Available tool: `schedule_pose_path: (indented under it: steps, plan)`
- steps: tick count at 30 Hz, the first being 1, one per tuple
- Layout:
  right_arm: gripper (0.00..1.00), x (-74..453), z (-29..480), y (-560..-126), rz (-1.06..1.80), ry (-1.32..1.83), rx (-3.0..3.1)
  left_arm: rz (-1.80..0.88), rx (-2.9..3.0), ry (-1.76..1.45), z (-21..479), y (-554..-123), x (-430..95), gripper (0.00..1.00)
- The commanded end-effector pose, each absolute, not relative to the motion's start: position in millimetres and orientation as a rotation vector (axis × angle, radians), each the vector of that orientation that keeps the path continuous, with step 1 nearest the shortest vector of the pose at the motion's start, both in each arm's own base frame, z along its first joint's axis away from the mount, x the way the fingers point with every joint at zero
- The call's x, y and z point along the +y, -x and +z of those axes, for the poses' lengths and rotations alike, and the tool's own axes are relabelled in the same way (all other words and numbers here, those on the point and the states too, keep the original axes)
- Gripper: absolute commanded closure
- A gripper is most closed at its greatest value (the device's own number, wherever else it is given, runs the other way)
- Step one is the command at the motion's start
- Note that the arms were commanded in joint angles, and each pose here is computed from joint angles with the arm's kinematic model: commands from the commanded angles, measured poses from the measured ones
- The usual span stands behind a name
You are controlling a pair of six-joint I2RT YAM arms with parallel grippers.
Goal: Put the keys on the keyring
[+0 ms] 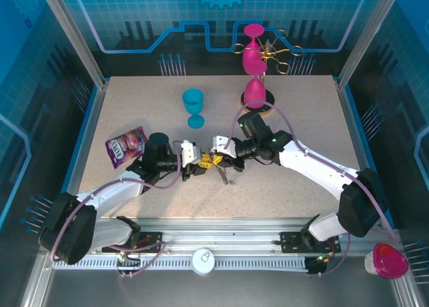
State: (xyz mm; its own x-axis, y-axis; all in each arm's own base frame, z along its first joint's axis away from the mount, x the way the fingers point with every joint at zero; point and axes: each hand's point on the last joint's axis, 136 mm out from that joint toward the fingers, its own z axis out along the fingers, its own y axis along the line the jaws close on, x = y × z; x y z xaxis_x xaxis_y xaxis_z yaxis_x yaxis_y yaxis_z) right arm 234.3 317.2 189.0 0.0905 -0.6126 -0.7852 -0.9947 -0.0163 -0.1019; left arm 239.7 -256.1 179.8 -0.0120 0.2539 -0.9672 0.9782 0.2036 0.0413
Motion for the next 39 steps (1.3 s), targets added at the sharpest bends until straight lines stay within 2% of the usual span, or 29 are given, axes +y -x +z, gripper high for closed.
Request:
schedule_pose_path:
  steps: [1, 13, 17, 20, 21, 23, 25, 30, 39]
  plan:
    - [1.0, 315, 180, -224, 0.684, 1.806, 1.617, -0.888, 1.446, -1.272, 189, -242, -259, 0.83]
    - [1.0, 322, 171, -216, 0.578, 1.966, 1.61, -0.887, 1.526, -1.305, 179, -245, -259, 0.88]
    - [1.0, 323, 172, -214, 0.59, 1.977, 1.615, -0.888, 1.522, -1.317, 178, -243, -259, 0.99]
    - [1.0, 325, 187, -218, 0.67, 1.873, 1.603, -0.879, 1.498, -1.322, 179, -242, -258, 1.0]
    - [0.98, 324, 193, -219, 0.7, 1.831, 1.597, -0.876, 1.486, -1.321, 181, -241, -258, 1.0]
    - [0.81, 323, 203, -223, 0.769, 1.733, 1.567, -0.871, 1.45, -1.312, 184, -240, -259, 1.0]
    - [0.74, 320, 208, -224, 0.833, 1.652, 1.547, -0.87, 1.414, -1.297, 188, -239, -259, 1.0]
    - [0.73, 319, 203, -224, 0.922, 1.535, 1.552, -0.888, 1.367, -1.254, 196, -239, -261, 1.0]
    - [0.77, 313, 183, -236, 0.827, 1.447, 1.653, -0.902, 1.322, -1.214, 205, -239, -260, 1.0]
